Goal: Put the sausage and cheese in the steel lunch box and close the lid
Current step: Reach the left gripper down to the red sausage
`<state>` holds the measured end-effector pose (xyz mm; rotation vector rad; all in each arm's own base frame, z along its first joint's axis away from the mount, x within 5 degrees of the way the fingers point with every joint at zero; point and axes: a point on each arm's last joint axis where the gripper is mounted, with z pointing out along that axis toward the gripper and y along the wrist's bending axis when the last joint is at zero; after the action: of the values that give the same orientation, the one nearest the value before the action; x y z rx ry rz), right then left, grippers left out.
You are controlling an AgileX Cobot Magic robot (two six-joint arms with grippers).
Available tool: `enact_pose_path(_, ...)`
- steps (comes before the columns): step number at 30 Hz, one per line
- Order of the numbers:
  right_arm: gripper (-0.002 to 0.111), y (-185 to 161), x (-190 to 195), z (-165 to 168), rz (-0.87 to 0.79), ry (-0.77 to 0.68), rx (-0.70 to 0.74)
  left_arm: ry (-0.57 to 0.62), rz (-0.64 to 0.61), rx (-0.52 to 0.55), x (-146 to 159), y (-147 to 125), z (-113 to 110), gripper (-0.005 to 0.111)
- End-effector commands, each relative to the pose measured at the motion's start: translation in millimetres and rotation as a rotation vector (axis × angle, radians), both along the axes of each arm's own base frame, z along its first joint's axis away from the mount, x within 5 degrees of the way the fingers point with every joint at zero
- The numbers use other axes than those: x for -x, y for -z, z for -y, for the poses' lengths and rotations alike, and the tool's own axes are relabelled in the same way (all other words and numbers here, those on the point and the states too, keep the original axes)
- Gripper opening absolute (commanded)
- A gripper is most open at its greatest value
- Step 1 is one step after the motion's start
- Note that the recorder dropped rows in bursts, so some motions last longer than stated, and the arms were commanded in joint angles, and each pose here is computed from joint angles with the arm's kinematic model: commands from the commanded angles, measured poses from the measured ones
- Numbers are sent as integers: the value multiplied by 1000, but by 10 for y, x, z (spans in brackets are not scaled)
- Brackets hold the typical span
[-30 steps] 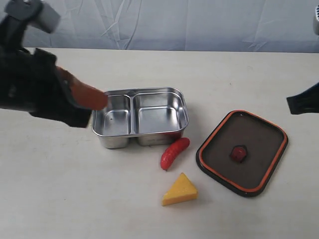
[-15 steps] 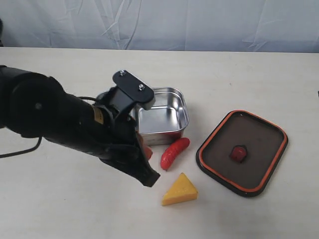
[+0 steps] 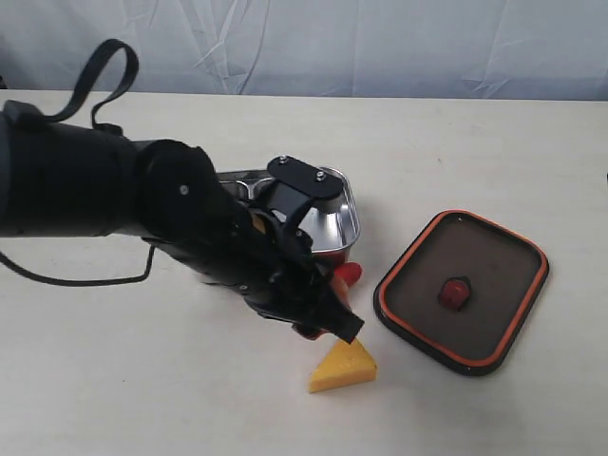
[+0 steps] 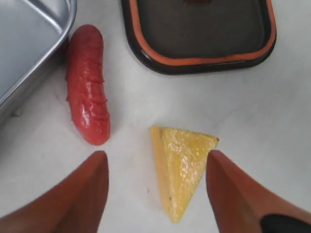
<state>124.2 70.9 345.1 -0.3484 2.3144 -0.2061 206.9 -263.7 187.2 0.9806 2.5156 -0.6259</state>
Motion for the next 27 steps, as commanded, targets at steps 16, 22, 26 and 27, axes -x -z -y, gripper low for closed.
enact_pose_path(16,0,-20,6,20,9,8,0,7,47,-55,-230,214,237,55)
enact_pose_path(22,0,-14,12,15,0,6,-7,34,39,-110,-265,411,257,55)
enact_pose_path(26,0,-5,20,7,-13,2,-15,44,54,-111,-297,396,288,55)
enact_pose_path(27,0,-4,21,6,-15,2,-17,45,58,-108,-304,385,295,55)
